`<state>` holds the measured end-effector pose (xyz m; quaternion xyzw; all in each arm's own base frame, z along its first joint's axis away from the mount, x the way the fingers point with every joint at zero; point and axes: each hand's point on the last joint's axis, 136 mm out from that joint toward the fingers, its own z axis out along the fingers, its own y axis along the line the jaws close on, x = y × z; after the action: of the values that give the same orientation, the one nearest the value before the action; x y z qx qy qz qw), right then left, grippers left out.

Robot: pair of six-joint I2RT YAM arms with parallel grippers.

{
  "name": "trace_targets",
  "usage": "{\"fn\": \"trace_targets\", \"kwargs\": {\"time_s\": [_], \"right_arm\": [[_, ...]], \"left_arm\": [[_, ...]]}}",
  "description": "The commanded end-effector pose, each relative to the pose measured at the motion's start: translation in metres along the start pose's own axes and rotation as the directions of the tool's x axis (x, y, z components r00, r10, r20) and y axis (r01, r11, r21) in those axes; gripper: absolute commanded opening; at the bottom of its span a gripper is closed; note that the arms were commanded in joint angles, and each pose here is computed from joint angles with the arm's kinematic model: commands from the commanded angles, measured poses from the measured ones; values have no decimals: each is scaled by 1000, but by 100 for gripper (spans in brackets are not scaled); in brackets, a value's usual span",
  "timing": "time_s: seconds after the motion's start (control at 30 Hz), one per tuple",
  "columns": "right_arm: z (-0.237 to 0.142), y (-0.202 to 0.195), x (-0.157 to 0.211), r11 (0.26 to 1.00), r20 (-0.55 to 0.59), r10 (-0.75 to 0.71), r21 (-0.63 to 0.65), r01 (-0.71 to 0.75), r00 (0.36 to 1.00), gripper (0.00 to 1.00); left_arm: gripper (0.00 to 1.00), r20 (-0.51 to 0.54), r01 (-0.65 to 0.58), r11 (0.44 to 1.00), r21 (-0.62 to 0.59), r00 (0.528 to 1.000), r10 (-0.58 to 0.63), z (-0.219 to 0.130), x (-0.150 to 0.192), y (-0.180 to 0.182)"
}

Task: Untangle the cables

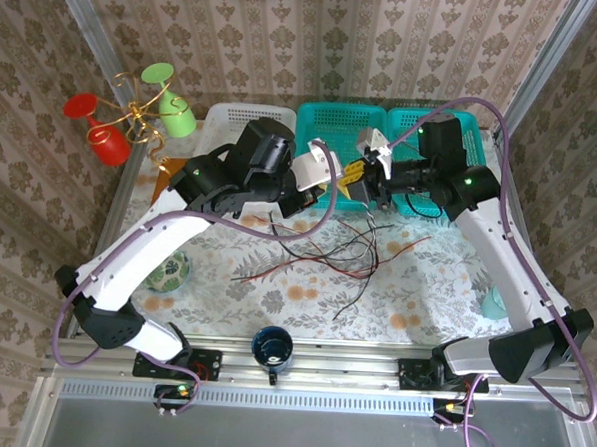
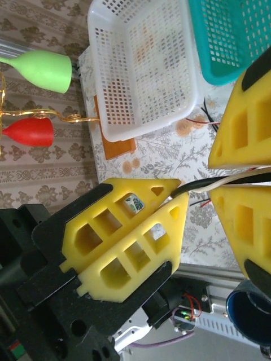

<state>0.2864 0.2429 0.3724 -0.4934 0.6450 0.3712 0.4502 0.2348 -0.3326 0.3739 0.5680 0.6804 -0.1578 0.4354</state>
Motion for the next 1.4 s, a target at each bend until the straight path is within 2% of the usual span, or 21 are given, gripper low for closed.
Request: {"fn": "trace_targets", "kwargs": {"time_s": [0.0,0.07,0.1,0.13,0.2,0.3,0.37,0.47,0.57,0.63,0.73,0.9,1.0,1.13,1.37], "right_arm": [[0,8,-6,999,30,-13,-34,14,999,12],[0,9,-4,999,28,-10,-36,11,1000,5],[0,9,-4,999,27,-8,-36,9,1000,0],[0,7,-3,1000,26,-11,-22,12,1000,0],[-1,-1,0,999,33,-29,27,28,999,0],[-5,-14,-3,992,82,-69,109,59,994,0],[-6,-20,-3,986,90,-89,151,75,992,0],[-7,-31,-4,972,111,-103,222,77,988,0],[-11,-40,-8,950,160,-123,305,69,979,0],[-15,-47,-11,925,200,-144,375,60,969,0],[-11,-48,-11,879,182,-204,466,98,962,0],[-5,-45,-9,785,146,-324,594,179,935,0],[-4,-45,-9,743,141,-361,641,192,922,0],[-5,-43,-12,718,154,-382,670,188,911,0],[-6,-40,-16,715,186,-389,679,168,902,0]], "left_arm": [[0,34,-11,1000,28,999,10,-6,-6,-7],[3,33,-5,1000,17,999,4,-6,-5,-5],[24,34,10,1000,-5,999,-10,-7,-5,-1],[41,38,27,999,-24,999,-26,-8,-5,3],[46,55,88,995,-52,995,-85,-15,-6,13],[55,119,245,969,-44,964,-238,-34,-10,30],[56,175,338,941,-19,928,-330,-47,-12,40],[58,270,475,877,71,838,-475,-61,-13,49],[58,324,581,795,175,728,-604,-68,-7,56],[58,334,647,714,267,633,-699,-66,0,59],[57,346,692,607,390,501,-793,-62,3,66],[56,338,726,483,490,353,-873,-53,3,80],[56,338,744,426,514,281,-898,-52,7,96],[56,345,753,380,537,215,-914,-50,9,107],[56,330,765,351,540,191,-924,-42,16,108]]}}
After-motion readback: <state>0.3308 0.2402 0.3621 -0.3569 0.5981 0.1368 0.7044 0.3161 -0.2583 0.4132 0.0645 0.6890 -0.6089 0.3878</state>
